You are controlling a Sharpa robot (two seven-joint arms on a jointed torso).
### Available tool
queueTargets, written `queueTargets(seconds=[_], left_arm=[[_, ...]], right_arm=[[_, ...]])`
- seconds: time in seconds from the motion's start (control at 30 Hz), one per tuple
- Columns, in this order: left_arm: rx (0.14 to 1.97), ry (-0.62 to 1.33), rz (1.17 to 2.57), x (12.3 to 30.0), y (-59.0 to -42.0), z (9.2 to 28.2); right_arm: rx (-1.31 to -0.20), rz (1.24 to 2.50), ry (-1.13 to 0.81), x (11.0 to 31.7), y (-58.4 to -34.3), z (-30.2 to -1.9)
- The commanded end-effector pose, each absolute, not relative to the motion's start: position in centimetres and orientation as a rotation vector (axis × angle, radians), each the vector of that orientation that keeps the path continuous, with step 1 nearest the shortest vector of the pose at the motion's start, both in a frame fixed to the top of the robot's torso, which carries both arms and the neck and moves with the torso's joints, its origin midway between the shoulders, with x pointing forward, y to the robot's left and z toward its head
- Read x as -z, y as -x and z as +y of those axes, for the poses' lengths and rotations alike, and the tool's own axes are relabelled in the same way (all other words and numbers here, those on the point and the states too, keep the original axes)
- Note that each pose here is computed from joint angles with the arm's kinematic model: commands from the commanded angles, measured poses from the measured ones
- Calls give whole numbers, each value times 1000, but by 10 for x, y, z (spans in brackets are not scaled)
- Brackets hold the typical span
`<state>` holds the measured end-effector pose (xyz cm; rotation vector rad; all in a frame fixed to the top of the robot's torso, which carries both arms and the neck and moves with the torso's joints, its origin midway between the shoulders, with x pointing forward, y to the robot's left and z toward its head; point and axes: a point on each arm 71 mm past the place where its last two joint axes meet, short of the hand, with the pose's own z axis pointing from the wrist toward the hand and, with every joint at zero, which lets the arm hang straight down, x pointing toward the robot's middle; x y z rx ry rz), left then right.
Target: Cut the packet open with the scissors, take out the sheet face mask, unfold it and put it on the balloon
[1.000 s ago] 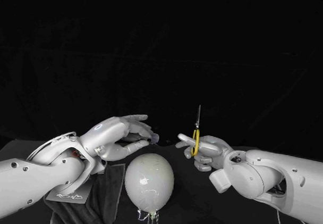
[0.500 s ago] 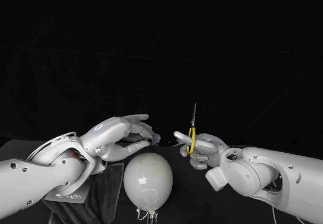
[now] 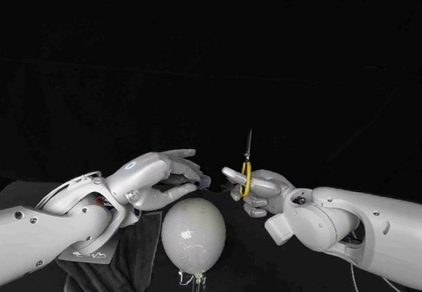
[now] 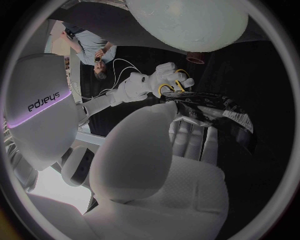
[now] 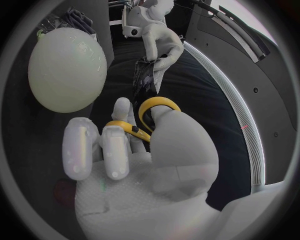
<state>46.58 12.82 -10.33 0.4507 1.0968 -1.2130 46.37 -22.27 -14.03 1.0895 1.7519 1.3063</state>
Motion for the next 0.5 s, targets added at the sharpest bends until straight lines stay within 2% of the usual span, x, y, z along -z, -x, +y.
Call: queueTargets(seconds=[0.03,0.5], left_arm=[[1232,-469,1093,102,-464,125],[1237,-470,1091,102,-463,121]], right_arm=[[-1332,1771,-1050,138,-464,-217],[-1318,1820,-1009,140,-466,-207]])
